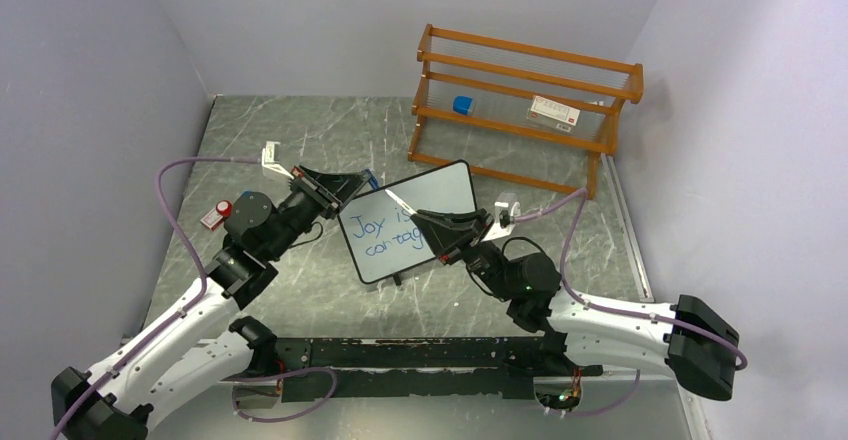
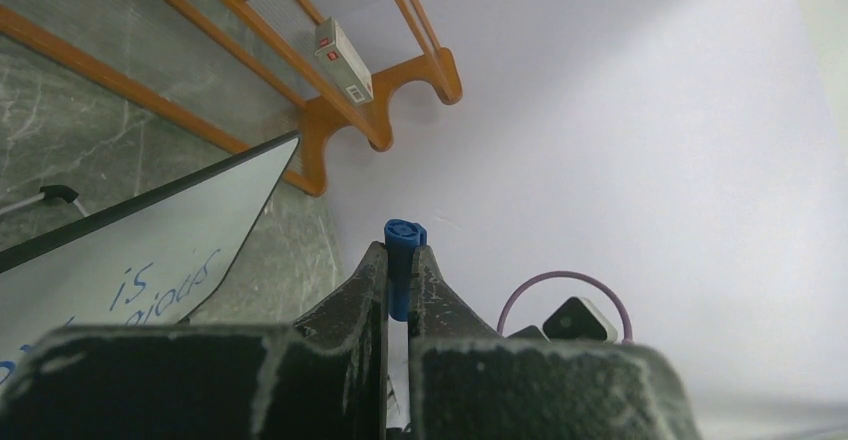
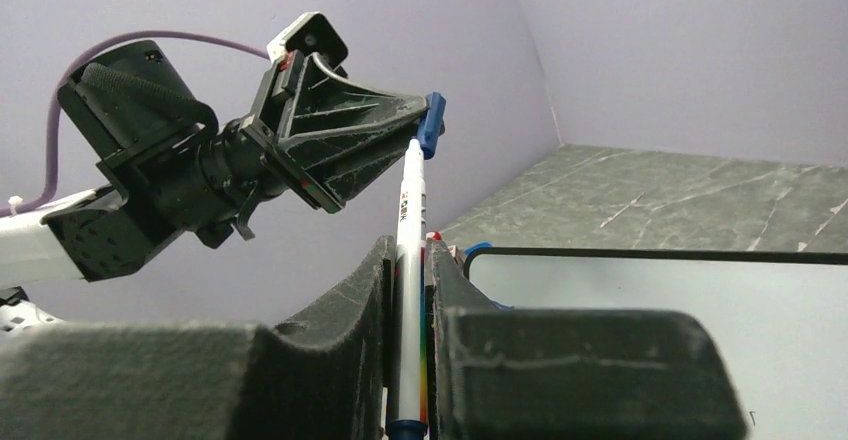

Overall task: Write a sentence on the whiteboard
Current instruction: Close the whiteboard marker at the center of the board.

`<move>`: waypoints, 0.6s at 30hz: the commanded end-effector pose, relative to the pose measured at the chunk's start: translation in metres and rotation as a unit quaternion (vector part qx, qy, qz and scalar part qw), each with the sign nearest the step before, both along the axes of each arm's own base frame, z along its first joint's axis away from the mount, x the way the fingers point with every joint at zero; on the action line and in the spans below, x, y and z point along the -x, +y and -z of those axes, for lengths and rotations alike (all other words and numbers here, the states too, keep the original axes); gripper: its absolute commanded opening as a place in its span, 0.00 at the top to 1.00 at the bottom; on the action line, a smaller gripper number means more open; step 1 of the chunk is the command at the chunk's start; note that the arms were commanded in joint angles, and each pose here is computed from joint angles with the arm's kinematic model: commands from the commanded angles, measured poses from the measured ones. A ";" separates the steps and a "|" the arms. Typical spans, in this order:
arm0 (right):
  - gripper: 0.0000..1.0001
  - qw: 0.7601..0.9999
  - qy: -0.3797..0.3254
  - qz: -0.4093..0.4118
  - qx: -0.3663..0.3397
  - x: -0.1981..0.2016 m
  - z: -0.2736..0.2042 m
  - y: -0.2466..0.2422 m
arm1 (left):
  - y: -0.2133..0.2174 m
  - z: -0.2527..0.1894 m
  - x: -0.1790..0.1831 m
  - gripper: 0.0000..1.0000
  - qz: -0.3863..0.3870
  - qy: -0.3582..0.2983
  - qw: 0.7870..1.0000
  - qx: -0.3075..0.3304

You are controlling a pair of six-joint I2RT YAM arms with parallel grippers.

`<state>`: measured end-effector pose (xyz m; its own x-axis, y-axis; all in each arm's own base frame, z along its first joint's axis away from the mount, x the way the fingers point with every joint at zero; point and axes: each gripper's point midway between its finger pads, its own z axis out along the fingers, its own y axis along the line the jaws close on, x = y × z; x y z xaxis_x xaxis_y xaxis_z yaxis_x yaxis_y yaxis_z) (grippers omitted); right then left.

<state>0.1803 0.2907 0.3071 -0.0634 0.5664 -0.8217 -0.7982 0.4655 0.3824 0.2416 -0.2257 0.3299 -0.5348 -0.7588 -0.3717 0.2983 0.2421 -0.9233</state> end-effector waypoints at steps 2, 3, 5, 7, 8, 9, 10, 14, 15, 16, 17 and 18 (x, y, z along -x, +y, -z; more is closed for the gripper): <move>1.00 1.000 -0.005 0.008 -0.026 0.001 -0.009 -0.004 | 0.005 -0.017 -0.006 0.95 -0.037 -0.013 0.998 0.045; 1.00 1.000 -0.004 0.009 -0.027 0.001 -0.009 -0.004 | 0.005 -0.018 -0.006 0.95 -0.037 -0.012 0.998 0.046; 1.00 1.000 -0.003 0.009 -0.027 0.000 -0.008 -0.004 | 0.003 -0.019 -0.006 0.95 -0.037 -0.011 0.998 0.043; 1.00 1.000 -0.002 0.009 -0.024 0.000 -0.008 -0.003 | 0.002 -0.019 -0.005 0.95 -0.037 -0.010 0.998 0.045; 1.00 1.000 -0.003 0.008 -0.025 0.000 -0.009 -0.002 | 0.001 -0.019 -0.005 0.95 -0.036 -0.011 0.998 0.046; 1.00 1.000 -0.003 0.009 -0.025 -0.001 -0.009 -0.002 | 0.000 -0.019 -0.005 0.95 -0.035 -0.009 0.998 0.046; 1.00 1.000 -0.003 0.009 -0.025 0.000 -0.009 -0.002 | 0.000 -0.018 -0.005 0.95 -0.033 -0.008 0.998 0.046; 1.00 1.000 -0.003 0.010 -0.024 -0.001 -0.009 -0.001 | -0.004 -0.018 -0.002 0.95 -0.025 -0.006 0.998 0.054; 1.00 1.000 -0.001 0.011 -0.023 -0.002 -0.009 0.000 | -0.005 -0.018 -0.002 0.95 -0.023 -0.006 0.998 0.055; 1.00 1.000 0.000 0.012 -0.022 -0.002 -0.008 0.000 | -0.005 -0.018 -0.002 0.95 -0.023 -0.005 0.998 0.055; 1.00 1.000 -0.001 0.012 -0.023 -0.002 -0.008 0.000 | -0.005 -0.018 -0.002 0.95 -0.023 -0.005 0.998 0.055; 1.00 1.000 0.001 0.012 -0.021 -0.003 -0.007 0.001 | -0.005 -0.019 -0.001 0.95 -0.022 -0.006 0.998 0.056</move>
